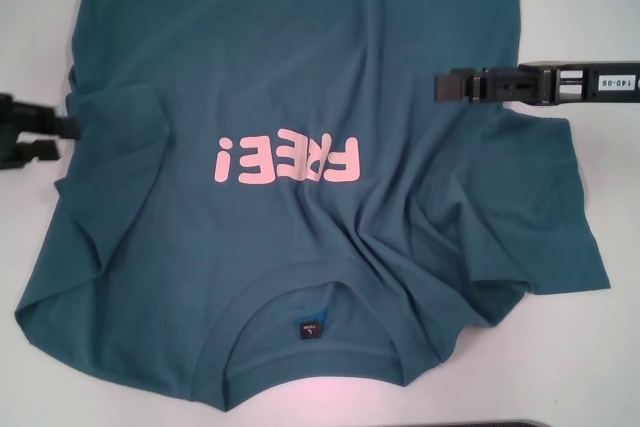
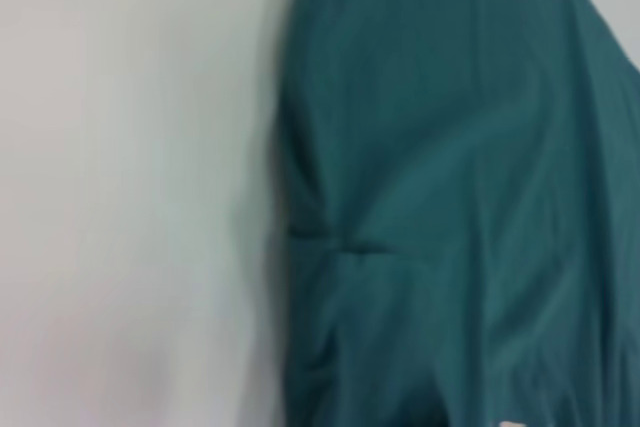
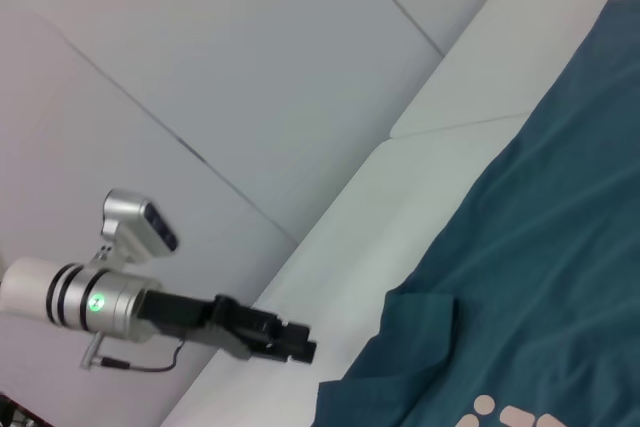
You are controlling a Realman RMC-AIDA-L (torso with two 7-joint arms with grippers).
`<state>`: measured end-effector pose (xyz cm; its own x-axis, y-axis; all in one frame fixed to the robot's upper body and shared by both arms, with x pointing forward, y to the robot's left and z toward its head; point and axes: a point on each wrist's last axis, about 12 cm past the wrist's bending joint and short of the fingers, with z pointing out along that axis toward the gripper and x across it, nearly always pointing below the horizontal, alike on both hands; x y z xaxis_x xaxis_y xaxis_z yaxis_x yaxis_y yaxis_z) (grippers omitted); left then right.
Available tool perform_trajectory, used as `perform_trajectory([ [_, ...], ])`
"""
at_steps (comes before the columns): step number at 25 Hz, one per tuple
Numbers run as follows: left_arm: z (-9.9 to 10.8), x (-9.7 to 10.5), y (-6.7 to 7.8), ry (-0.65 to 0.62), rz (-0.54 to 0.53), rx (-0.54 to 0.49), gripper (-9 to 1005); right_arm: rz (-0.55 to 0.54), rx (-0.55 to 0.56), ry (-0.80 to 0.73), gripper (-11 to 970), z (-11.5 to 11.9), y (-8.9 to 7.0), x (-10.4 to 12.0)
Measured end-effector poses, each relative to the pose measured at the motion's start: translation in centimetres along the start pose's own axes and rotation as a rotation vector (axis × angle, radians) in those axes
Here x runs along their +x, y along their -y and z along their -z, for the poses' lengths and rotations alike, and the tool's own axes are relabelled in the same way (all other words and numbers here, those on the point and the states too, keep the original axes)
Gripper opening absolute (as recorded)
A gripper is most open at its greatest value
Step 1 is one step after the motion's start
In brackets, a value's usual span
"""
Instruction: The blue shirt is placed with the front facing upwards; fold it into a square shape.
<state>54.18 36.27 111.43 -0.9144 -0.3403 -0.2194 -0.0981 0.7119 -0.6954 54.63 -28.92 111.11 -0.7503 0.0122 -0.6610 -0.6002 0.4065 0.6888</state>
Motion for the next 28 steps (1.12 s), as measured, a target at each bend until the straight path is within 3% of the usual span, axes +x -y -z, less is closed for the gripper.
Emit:
perform_trajectory([
  [4,0.4,0.7,-1.0,0.003,0.021,-0.017,407,0.002,0.002,-0.003,914,0.0,0.0,0.0],
  [13,-0.4,1.0,-1.7,-0.023,0.012,-0.088,399,-0.005,0.006,0.001,914,0.1,0.1,0.1],
  [28,-1.8,1.0,-1.1,-0.072,-0.007,-0.087,385,-0.012,0.008,0.002,914,0.2,0.1,0.3],
])
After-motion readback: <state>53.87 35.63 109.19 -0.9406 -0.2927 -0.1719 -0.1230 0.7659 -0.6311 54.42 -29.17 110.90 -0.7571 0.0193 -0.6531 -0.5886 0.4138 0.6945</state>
